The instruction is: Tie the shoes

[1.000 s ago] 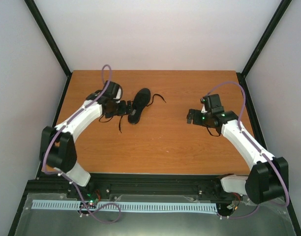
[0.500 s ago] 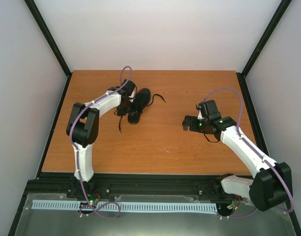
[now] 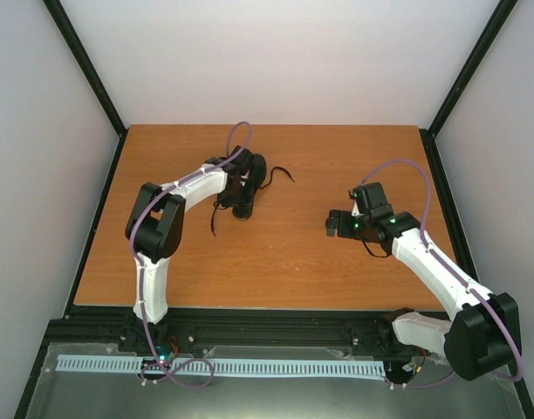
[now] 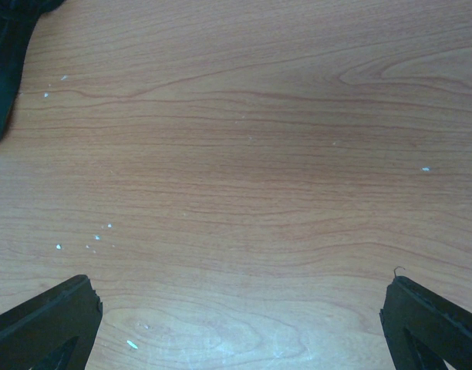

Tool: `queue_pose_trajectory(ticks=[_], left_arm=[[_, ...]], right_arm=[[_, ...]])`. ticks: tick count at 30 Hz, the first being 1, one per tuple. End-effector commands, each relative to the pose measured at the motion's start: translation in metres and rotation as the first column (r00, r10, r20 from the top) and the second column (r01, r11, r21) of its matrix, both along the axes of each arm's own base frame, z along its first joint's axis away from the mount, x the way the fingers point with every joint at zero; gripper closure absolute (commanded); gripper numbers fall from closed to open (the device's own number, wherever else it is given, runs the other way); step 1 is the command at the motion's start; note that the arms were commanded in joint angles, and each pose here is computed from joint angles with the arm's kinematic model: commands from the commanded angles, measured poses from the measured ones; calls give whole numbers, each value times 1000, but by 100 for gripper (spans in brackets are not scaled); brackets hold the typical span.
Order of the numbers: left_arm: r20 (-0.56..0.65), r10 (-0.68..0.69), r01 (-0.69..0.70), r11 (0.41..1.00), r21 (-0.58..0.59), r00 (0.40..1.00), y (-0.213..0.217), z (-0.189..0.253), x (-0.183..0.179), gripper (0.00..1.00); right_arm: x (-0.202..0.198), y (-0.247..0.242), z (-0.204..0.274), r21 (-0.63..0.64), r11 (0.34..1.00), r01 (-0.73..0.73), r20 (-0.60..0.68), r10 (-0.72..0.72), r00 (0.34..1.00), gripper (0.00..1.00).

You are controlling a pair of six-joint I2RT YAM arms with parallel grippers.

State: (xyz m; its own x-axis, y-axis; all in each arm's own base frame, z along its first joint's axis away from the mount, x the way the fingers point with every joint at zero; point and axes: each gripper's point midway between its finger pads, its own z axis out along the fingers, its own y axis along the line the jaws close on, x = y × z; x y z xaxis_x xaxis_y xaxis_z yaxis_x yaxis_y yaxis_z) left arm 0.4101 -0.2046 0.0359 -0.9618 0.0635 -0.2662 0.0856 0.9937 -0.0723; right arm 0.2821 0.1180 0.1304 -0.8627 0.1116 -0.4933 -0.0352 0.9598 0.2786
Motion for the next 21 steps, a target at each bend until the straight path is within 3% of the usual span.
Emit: queue_pose_trajectory(ticks=[1, 6, 11, 16, 21], left_arm=[[37, 8, -7, 999, -41, 999, -6, 10, -9, 67], [112, 27, -7, 985, -172, 993, -7, 63, -32, 66], [140, 13, 9, 988, -153, 990, 18, 100, -71, 69], [25, 31, -23, 958, -287, 999, 14, 88, -131, 70], [-6, 78, -75, 932, -354, 997, 1, 90, -183, 68]], right_arm=[[-6, -1, -2, -24, 999, -22, 6, 22, 1000, 0], [-6, 2, 1, -15, 999, -43, 11, 43, 999, 0], [-5, 6, 3, -5, 998, -68, 21, 68, 997, 0], [-4, 11, -2, 12, 996, -83, 6, 83, 997, 0], [-8, 20, -10, 45, 993, -106, -21, 107, 994, 0]])
